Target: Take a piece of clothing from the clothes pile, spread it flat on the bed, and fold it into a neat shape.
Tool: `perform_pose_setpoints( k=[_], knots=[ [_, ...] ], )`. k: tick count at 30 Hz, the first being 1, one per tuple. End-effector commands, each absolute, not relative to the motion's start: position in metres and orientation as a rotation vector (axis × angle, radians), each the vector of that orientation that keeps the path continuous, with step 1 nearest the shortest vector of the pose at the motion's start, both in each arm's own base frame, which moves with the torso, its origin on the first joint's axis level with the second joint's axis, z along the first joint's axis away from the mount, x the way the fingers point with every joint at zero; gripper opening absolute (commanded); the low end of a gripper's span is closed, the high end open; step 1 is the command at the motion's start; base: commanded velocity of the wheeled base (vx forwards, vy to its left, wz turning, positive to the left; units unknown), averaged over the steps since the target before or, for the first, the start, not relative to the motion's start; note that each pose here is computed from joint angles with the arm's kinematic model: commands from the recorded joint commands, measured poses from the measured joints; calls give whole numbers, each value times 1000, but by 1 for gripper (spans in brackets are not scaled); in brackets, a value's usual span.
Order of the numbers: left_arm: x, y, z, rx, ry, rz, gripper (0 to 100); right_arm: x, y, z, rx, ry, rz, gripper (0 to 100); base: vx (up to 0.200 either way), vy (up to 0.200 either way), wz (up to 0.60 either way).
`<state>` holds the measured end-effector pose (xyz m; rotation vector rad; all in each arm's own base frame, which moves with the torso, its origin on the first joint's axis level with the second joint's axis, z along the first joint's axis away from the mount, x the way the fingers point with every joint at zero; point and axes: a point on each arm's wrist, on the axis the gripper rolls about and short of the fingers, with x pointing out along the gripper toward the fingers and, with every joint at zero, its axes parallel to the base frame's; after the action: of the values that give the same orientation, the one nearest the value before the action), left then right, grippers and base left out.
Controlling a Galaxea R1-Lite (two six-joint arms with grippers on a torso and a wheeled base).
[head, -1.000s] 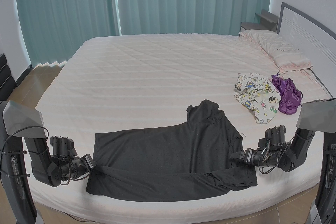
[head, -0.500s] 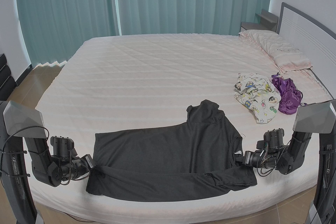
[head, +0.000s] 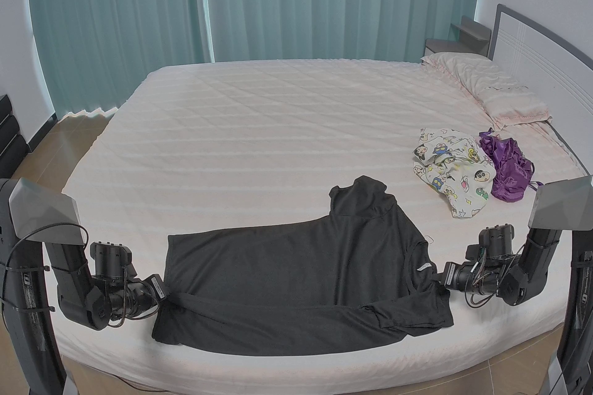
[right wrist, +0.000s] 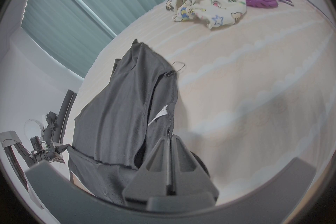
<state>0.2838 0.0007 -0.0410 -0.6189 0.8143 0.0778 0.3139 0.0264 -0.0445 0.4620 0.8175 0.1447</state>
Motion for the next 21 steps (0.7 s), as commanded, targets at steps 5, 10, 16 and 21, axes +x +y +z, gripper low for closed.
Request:
perform_pose_setpoints(
  k=[5,10,16,21],
  knots=[
    [284,3,-45,-609,816,115,0,311,15,-40,472,767,122,0,0,0,0],
    [284,3,-45,-608,817,114,0,309,15,-45,473,787,115,0,0,0,0],
    [284,2,-45,-607,819,113,0,308,16,-54,473,816,109,100,0,0,0],
    [283,2,-46,-607,821,114,0,311,13,-47,480,760,116,100,0,0,0]
  ],
)
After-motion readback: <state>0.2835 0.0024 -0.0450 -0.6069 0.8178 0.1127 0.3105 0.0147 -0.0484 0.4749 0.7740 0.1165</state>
